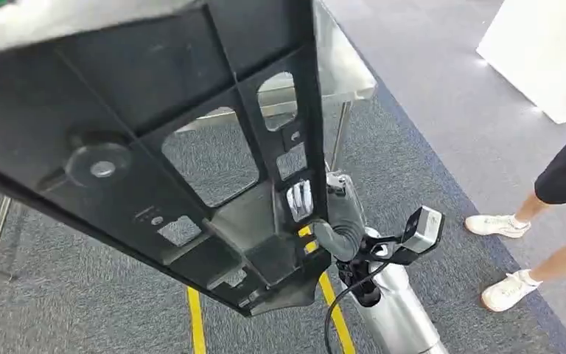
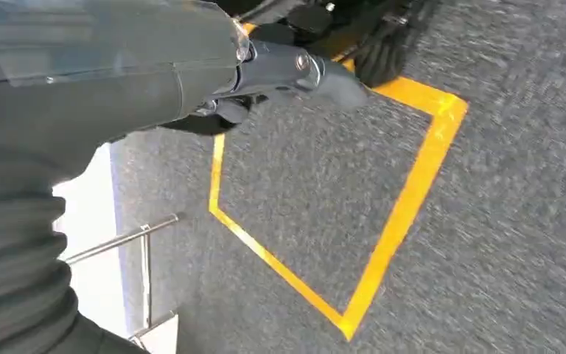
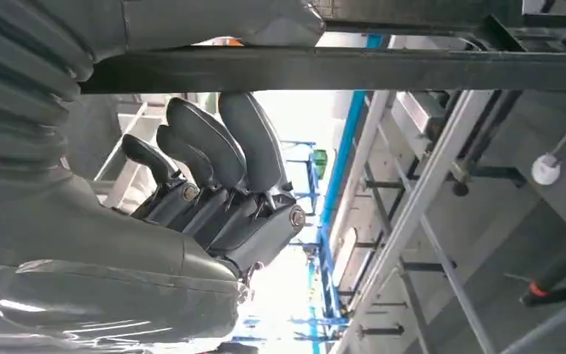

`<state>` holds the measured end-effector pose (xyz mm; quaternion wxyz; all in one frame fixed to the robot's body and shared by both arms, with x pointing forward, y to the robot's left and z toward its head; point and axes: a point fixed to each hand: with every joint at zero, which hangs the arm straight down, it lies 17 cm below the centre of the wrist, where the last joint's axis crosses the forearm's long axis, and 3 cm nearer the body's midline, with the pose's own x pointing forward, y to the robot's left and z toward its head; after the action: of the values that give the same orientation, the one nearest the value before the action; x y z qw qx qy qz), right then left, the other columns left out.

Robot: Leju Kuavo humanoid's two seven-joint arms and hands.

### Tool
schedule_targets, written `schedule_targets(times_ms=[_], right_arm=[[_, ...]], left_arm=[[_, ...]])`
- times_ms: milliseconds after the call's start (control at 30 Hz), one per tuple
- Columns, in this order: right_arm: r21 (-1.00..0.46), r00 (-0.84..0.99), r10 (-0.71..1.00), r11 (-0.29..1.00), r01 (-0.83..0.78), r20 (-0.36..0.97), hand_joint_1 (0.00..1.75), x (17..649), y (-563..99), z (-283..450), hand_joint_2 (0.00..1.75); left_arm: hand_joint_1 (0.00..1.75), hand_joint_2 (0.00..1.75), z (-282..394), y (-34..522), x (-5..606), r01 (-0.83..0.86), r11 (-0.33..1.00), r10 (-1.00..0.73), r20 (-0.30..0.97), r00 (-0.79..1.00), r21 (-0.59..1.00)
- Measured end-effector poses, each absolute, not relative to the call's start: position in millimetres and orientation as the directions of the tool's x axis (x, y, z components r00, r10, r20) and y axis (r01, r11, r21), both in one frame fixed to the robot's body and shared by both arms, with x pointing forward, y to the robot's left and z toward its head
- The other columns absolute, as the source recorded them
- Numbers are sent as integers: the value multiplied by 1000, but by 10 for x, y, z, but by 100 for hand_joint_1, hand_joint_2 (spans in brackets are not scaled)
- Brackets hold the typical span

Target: Take the parts from the cabinet and place them on the table.

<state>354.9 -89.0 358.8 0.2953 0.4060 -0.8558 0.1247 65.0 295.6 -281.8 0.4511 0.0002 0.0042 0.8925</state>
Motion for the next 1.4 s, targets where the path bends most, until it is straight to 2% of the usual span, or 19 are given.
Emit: schedule_targets(times_ms=[1400], right_arm=[[13,-514,-615,648,-761,598,175,3569,-913,3647,175]], left_arm=[[0,175,-2817,2940,656,-805,-593,805,-5,-593,6]])
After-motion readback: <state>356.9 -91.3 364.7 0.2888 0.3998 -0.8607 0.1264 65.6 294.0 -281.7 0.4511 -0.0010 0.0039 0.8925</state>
